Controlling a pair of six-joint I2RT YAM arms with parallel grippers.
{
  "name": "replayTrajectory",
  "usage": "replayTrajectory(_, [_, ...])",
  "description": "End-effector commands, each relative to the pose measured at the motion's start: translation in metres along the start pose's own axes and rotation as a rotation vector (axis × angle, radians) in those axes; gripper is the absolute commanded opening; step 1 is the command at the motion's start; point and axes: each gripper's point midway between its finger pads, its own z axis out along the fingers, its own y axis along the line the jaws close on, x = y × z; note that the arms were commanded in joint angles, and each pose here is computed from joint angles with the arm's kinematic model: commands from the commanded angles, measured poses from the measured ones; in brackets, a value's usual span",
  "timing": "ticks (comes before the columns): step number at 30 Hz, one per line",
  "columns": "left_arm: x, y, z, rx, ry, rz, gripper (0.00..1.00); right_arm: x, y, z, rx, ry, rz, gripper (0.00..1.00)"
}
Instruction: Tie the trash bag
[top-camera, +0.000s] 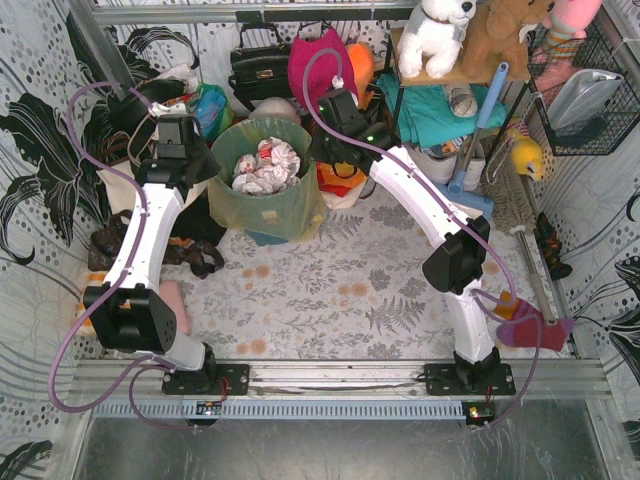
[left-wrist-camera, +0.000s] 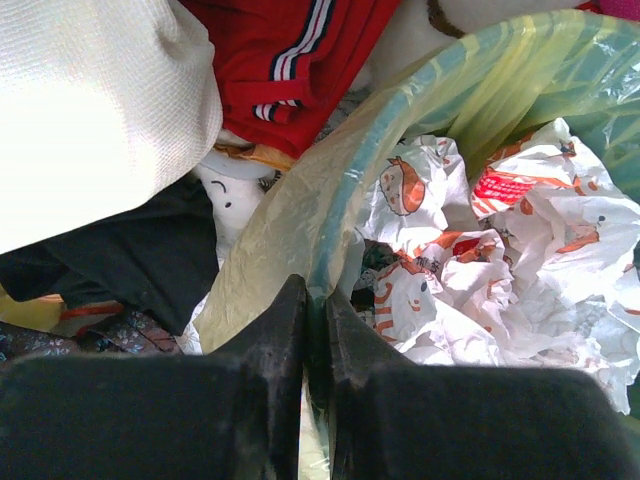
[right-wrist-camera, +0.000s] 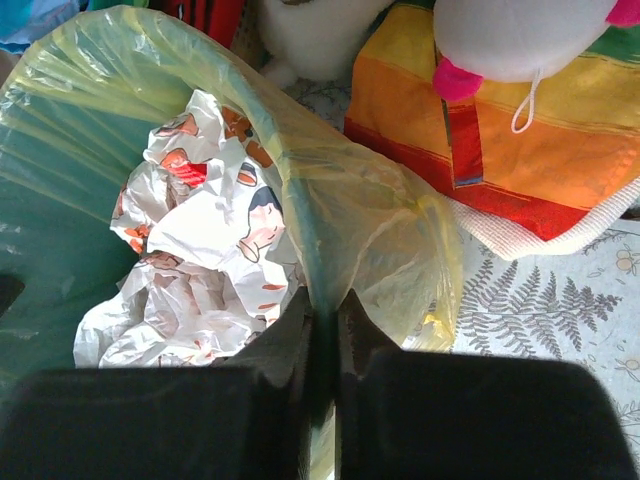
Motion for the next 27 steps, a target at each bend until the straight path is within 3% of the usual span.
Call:
replayTrajectory(1, [-0.014, -0.016, -0.020, 0.086, -0.023, 0.051, 0.00, -0.011, 0.017, -0.025, -0.048, -0.018, -0.017, 0.00])
replayTrajectory(6, [-0.001, -0.042, -0.051, 0.154, 0.026, 0.115, 0.00, -0.012, 0.018, -0.060, -0.055, -0.009, -0.022, 0.00])
replayTrajectory(13, [0.053, -0.090, -0.107, 0.247, 0.127, 0.225, 0.00, 0.023, -0.010, -0.116, 0.000, 0.091, -0.060, 0.00])
replayTrajectory(27, [0.181, -0.133, -0.216, 0.416, 0.346, 0.217, 0.00, 0.098, -0.077, -0.232, 0.032, 0.199, -0.038, 0.00])
